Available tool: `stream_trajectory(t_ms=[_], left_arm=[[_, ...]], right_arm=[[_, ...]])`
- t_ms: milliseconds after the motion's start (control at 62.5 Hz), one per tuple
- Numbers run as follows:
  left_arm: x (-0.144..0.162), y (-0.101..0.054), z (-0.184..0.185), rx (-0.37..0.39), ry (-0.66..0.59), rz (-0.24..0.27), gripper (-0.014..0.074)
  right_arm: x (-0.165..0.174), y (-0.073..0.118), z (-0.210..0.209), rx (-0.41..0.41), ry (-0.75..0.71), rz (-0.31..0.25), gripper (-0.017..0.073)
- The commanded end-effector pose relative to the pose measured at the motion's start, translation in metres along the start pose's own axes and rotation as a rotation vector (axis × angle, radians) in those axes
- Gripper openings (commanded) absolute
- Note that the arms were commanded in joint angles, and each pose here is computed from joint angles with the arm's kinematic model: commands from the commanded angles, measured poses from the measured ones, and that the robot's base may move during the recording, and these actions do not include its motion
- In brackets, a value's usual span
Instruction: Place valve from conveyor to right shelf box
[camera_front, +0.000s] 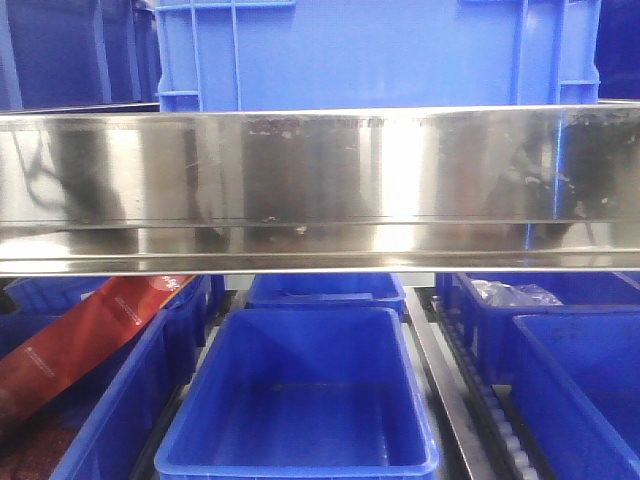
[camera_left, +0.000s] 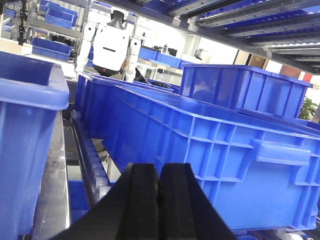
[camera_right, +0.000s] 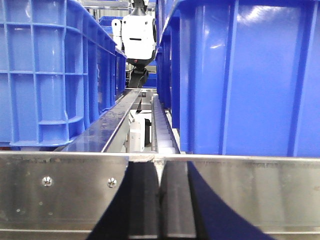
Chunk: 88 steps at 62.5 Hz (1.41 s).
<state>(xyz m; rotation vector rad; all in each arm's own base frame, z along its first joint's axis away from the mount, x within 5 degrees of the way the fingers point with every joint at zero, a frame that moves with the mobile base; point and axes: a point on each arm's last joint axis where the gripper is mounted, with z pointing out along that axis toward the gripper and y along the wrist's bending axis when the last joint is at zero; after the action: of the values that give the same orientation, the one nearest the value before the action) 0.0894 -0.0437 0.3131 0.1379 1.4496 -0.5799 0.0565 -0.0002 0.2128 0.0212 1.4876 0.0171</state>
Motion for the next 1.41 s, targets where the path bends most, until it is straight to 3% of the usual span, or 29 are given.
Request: stream_trajectory(t_ms=[0, 96, 144, 192, 336, 480, 608, 720, 880, 992, 1120, 1392], left_arm=[[-0.002, 0.000, -0.001, 0.003, -0.020, -0.004, -0.0111], [-0.002, 0.000, -0.001, 0.003, -0.020, -0.004, -0.0111], [-0.004, 0.004, -0.003, -0.028, -0.077, 0.000, -0.0111], [-0.004, 0.009, -0.007, -0.073, -0.149, 0.033, -0.0111], [0.016, 0.026, -0.023, -0.191, -0.212, 0.137, -0.0111], [0.054, 0.041, -0.041, -0.312, -0.109, 0.227, -0.0111], [0.082, 0.047, -0.053, -0.376, 0.033, 0.257, -0.0111], [0.091, 0.046, -0.059, -0.386, 0.093, 0.295, -0.0111], [0.089, 0.045, -0.061, -0.378, 0.085, 0.394, -0.0111], [0.088, 0.045, -0.061, -0.378, 0.078, 0.410, -0.0111], [0.088, 0.045, -0.061, -0.378, 0.058, 0.332, -0.0111], [0.082, 0.042, -0.060, -0.354, -0.008, 0.341, -0.0111]], right_arm=[[-0.001, 0.000, 0.000, -0.004, -0.012, -0.010, -0.0167], [-0.001, 0.000, 0.000, -0.004, -0.012, -0.010, -0.0167], [-0.001, 0.000, 0.000, -0.004, -0.012, -0.010, -0.0167], [-0.001, 0.000, 0.000, -0.004, -0.012, -0.010, -0.0167], [-0.001, 0.000, 0.000, -0.004, -0.012, -0.010, -0.0167], [-0.001, 0.000, 0.000, -0.004, -0.012, -0.010, -0.0167], [-0.001, 0.000, 0.000, -0.004, -0.012, -0.010, -0.0167], [-0.001, 0.000, 0.000, -0.004, -0.012, -0.010, -0.0167], [-0.001, 0.000, 0.000, -0.004, -0.012, -0.010, -0.0167], [-0.001, 0.000, 0.000, -0.004, -0.012, -0.010, -0.0167], [-0.001, 0.000, 0.000, -0.004, -0.012, -0.010, -0.0167], [-0.001, 0.000, 0.000, -0.004, -0.012, -0.010, -0.0167]])
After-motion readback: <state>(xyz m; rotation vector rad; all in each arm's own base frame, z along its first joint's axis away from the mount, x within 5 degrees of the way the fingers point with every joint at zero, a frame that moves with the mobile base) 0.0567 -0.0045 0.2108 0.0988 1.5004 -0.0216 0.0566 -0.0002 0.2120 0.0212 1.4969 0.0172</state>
